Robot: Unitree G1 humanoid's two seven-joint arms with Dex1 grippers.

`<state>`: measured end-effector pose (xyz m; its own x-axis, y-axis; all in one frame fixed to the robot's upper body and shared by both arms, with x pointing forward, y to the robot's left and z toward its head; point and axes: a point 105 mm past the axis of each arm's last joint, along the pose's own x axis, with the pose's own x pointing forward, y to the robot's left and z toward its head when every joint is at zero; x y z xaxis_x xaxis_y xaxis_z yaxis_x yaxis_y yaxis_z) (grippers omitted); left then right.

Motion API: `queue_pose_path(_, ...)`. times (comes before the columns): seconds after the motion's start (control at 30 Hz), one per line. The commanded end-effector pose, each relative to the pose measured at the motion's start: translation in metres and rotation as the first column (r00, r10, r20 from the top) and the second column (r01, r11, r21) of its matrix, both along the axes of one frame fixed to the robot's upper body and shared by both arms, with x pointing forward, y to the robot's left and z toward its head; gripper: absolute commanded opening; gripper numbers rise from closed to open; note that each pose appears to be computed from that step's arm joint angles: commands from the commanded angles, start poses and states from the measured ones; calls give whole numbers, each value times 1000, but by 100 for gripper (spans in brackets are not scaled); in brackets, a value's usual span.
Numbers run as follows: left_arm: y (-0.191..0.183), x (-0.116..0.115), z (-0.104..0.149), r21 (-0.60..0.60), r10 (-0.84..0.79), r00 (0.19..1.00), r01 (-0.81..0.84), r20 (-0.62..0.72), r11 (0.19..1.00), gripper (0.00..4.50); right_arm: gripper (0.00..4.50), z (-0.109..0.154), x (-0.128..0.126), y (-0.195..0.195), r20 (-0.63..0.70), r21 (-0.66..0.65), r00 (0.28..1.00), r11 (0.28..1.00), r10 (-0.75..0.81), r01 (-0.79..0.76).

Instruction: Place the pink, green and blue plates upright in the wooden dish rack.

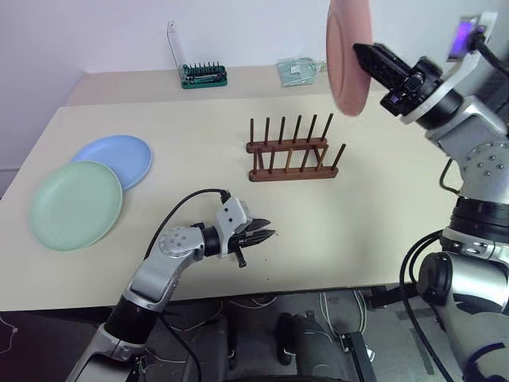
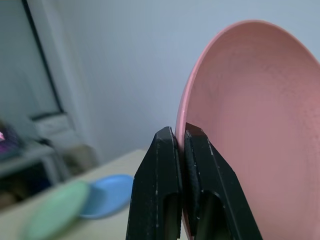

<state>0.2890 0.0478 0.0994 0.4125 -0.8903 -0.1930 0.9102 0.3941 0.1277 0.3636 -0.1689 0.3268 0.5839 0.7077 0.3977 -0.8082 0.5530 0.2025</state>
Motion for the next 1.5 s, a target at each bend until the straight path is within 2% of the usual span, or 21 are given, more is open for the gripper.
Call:
queue_pose_path(0.03,-3,0,12,-27,-8,999,9,42,1000,103,4,9,7,-6,-41,94,999,996,10,-6)
queue_pose_path(0.1,-2,0,11,-26,-1,999,2,42,1000,103,4,-1,14,-6,-84,76,996,997,0,6)
queue_pose_path(0.3,-1,-3,9,-26,3,999,-2,38,1000,103,4,-11,25,-10,-173,148,985,989,26,0)
queue_pose_path(0.47,0,-2,10,-24,6,999,-5,41,1000,103,4,-27,37,-8,-253,134,968,990,3,32)
queue_pose_path(0.57,0,-2,10,-20,7,999,-6,43,1000,103,96,-28,39,-10,-255,143,967,989,4,34)
queue_pose_path(0.63,1,-1,11,-21,9,999,-9,44,1000,103,190,-23,40,-13,-232,150,973,987,-22,58)
queue_pose_path(0.73,3,0,12,-23,28,998,-27,51,999,103,342,-18,46,-24,-169,76,972,981,-164,179)
queue_pose_path(0.87,8,2,14,-34,62,997,-60,56,998,103,342,-11,45,-36,-93,10,958,962,-270,273)
queue_pose_path(1.0,19,17,27,-95,201,976,-193,86,977,103,342,6,42,-59,80,-82,890,886,-450,456)
queue_pose_path(1.03,28,29,33,-135,303,949,-290,89,948,155,348,13,37,-59,145,-108,875,872,-461,478)
queue_pose_path(1.07,35,36,37,-162,371,925,-355,82,921,178,348,18,34,-58,188,-124,866,864,-463,489)
queue_pose_path(1.13,58,50,57,-242,549,828,-513,113,824,273,348,30,18,-42,326,-204,860,859,-393,470)
queue_pose_path(1.2,100,64,77,-304,785,606,-728,133,614,375,348,28,-1,-11,448,-363,864,837,-228,409)
queue_pose_path(1.23,115,66,82,-322,845,518,-784,132,531,430,348,25,-7,-1,469,-414,867,825,-168,385)
queue_pose_path(1.27,141,67,88,-337,923,364,-860,125,385,446,348,18,-12,11,476,-466,874,814,-101,348)
queue_pose_path(1.37,195,53,98,-377,998,31,-925,50,47,446,348,2,-18,31,462,-548,887,790,13,274)
queue_pose_path(1.5,239,25,105,-411,967,-246,-877,-61,-249,446,348,-19,-13,45,436,-611,897,756,72,236)
